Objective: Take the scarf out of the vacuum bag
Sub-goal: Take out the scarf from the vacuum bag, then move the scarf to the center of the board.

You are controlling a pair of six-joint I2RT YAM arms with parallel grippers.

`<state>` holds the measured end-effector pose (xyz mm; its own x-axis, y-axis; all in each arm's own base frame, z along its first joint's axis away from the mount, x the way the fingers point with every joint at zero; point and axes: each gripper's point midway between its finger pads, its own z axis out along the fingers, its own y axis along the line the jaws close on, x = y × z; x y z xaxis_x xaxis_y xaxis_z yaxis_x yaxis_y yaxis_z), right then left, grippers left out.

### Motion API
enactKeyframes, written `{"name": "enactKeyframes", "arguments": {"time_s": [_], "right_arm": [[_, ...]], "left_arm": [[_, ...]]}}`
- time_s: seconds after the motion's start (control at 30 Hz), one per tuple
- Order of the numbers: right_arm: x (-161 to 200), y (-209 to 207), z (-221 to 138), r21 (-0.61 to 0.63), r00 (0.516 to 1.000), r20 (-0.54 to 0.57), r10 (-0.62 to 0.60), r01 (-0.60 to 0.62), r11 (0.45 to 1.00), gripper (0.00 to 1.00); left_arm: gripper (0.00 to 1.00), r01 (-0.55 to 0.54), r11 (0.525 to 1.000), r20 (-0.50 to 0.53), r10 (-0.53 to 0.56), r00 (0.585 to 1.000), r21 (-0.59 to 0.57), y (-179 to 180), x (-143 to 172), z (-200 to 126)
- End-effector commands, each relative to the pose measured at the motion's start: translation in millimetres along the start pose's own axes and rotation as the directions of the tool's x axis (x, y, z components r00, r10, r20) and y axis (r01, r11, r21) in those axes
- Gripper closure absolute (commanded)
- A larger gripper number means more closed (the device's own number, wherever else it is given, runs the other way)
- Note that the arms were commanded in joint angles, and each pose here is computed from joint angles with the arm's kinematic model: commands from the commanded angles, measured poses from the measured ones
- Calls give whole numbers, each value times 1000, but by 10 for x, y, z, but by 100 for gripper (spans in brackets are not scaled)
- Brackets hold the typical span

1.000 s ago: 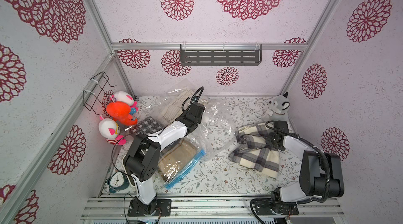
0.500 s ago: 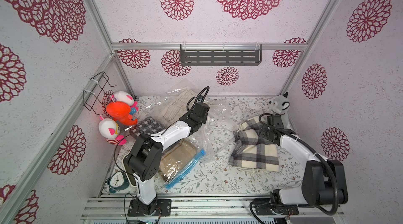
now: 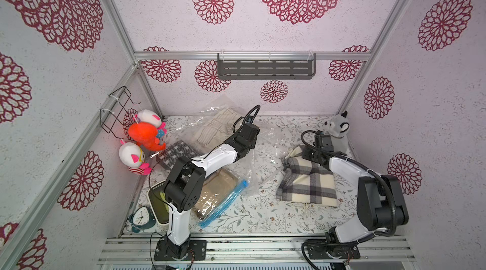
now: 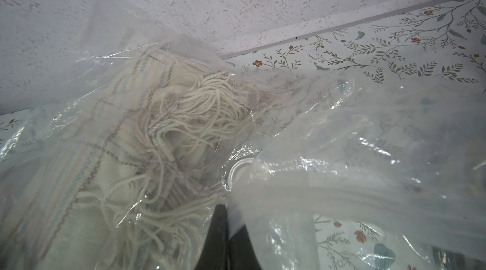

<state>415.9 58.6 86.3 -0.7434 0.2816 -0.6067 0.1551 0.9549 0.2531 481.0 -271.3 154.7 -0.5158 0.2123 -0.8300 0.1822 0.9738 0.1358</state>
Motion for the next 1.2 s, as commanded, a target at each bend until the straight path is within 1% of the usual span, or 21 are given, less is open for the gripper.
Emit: {"name": "enactKeyframes", "arguments": {"time_s": [0.0, 0.07, 0.1, 0.2, 0.23, 0.3, 0.33, 0.37, 0.4, 0.43, 0.5, 0.6, 0.63, 0.73, 0.83, 0.93, 1.0, 1.07, 1.1, 1.17], "right_arm": [[182, 102, 158, -53, 998, -66, -12, 8, 999, 61], [437, 12, 211, -28, 991, -135, 12, -16, 999, 63], [582, -36, 181, -10, 986, -161, 30, -32, 999, 63], [858, -116, -31, 24, 984, -166, 72, -69, 997, 64], [913, -135, -100, 41, 985, -161, 70, -64, 997, 64], [932, -193, -162, 79, 988, -141, 67, -56, 995, 60], [907, -254, -135, 104, 989, -133, 67, -53, 993, 57], [885, -292, -76, 116, 987, -144, 72, -55, 992, 57], [868, -315, 18, 109, 980, -180, 89, -70, 992, 57], [852, -305, 107, 95, 972, -215, 94, -75, 993, 57], [772, -303, 257, 108, 971, -220, 94, -72, 992, 57], [728, -284, 480, 126, 961, -259, 94, -63, 990, 57], [681, -303, 542, 145, 963, -255, 92, -56, 988, 57], [540, -301, 685, 147, 963, -250, 104, -69, 987, 57], [429, -234, 772, 141, 961, -262, 92, -56, 988, 57], [324, -248, 848, 166, 960, -269, 82, -37, 985, 57], [231, -236, 917, 154, 961, -264, 79, -39, 987, 57], [148, -155, 996, 143, 963, -263, 53, -15, 990, 56], [106, -104, 1040, 149, 963, -268, 26, 15, 989, 56], [54, -17, 1139, 156, 958, -286, -17, 64, 986, 54]], "left_arm": [[100, -10, 1000, -10, 10, 1000, -4, -33, 46, 47], [100, -10, 1000, -10, 10, 1000, -2, -31, 48, 37], [100, -11, 1000, -12, 11, 1000, 1, -36, 58, 38], [100, -9, 1000, -12, 10, 1000, 13, -48, 71, 28], [100, -9, 1000, -13, 9, 1000, 18, -61, 84, 30], [100, -6, 999, -14, 6, 1000, 32, -91, 86, 26], [100, -4, 999, -14, 5, 1000, 37, -103, 86, 25], [100, -5, 999, -12, 5, 1000, 39, -115, 80, 19], [100, -5, 999, -10, 5, 1000, 38, -116, 72, 17], [100, -5, 999, -10, 5, 1000, 37, -117, 68, 13], [100, -6, 999, -11, 7, 1000, 33, -111, 70, 11], [100, -8, 1000, -18, 8, 1000, 19, -87, 111, 18], [100, 3, 1000, 8, -3, 1000, 20, -47, -9, -85], [100, 1, 1000, 18, -1, 1000, -16, 52, 3, -136], [100, 2, 998, 18, 0, 1000, -70, 238, 65, -185], [100, 58, 997, 47, -56, 997, -48, 399, 46, -283], [100, 74, 997, 45, -73, 996, -17, 433, 29, -306], [100, 56, 997, 37, -54, 998, -53, 494, 19, -314], [100, 54, 995, 38, -51, 998, -83, 559, 24, -317], [100, 73, 994, 37, -70, 997, -82, 642, 39, -312]]}}
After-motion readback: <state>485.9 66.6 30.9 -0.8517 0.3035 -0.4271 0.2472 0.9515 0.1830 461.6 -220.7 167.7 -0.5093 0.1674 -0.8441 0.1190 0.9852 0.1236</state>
